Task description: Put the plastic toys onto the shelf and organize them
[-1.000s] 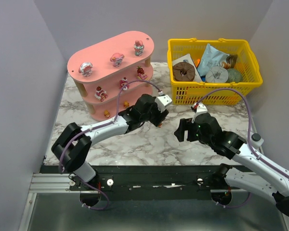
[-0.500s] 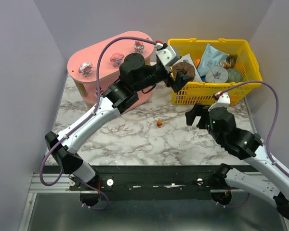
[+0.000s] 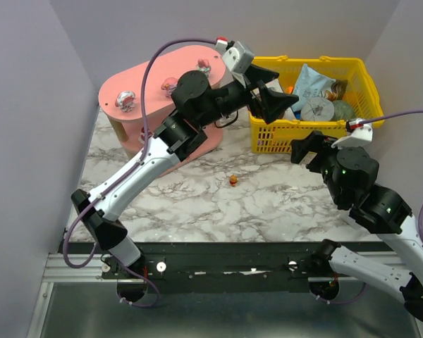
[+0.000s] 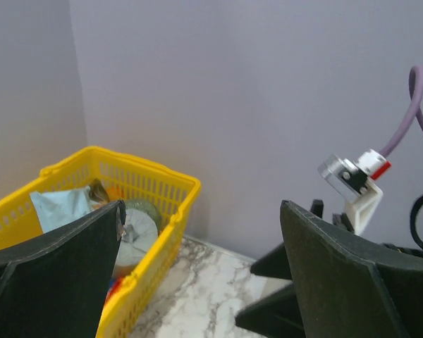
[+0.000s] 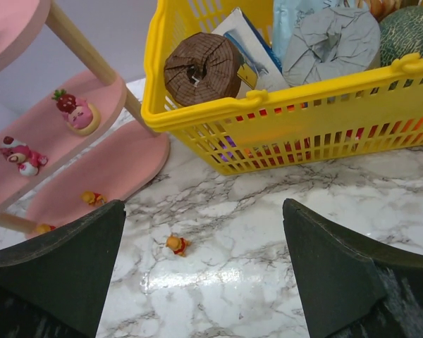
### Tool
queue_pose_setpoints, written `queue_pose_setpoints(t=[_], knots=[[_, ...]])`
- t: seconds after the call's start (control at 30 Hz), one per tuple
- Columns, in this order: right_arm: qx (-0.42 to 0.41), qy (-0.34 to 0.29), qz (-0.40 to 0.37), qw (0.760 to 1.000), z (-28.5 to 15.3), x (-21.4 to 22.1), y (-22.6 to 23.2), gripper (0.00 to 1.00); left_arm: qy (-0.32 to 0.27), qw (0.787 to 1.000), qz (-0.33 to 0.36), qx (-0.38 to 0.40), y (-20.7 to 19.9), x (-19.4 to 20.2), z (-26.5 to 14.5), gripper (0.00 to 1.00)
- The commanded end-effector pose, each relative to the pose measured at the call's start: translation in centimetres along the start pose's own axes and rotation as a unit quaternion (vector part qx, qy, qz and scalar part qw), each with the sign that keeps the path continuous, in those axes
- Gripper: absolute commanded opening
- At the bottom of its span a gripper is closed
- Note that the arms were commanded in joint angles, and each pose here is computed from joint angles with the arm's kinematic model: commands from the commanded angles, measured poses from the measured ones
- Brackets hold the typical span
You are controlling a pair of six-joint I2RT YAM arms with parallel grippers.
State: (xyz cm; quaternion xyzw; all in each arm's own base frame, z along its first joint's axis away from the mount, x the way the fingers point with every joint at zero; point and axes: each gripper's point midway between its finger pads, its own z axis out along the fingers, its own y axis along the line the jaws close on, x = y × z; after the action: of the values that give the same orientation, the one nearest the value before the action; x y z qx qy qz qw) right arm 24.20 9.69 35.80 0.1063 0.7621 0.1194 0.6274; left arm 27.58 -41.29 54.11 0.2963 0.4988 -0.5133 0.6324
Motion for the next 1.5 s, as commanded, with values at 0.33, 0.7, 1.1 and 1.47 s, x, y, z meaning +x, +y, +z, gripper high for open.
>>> queue_pose_setpoints(t=[0.33, 0.7, 1.1, 1.47], knots=[[0.021, 0.005, -0.025, 0.999, 1.0, -0.6, 0.3, 0.99, 0.009, 0.995, 0.05, 0.082, -6.4, -2.2, -4.3, 0.99], [0.082, 0.05, -0.017, 0.995, 1.3, -0.1, -2.0, 0.99, 0.168, 0.977, 0.045, -0.124, 3.1, 9.7, -4.3, 0.99], [0.163, 0.143, 0.033, 0.976, 3.4, 4.5, -7.8, 0.97, 0.473, 0.798, 0.212, -0.306, 8.9, 29.4, -15.3, 0.92], [0.191, 0.132, 0.04, 0.972, 2.9, 4.3, -10.5, 0.97, 0.57, 0.693, 0.222, -0.381, 11.8, 36.9, -18.4, 0.79]])
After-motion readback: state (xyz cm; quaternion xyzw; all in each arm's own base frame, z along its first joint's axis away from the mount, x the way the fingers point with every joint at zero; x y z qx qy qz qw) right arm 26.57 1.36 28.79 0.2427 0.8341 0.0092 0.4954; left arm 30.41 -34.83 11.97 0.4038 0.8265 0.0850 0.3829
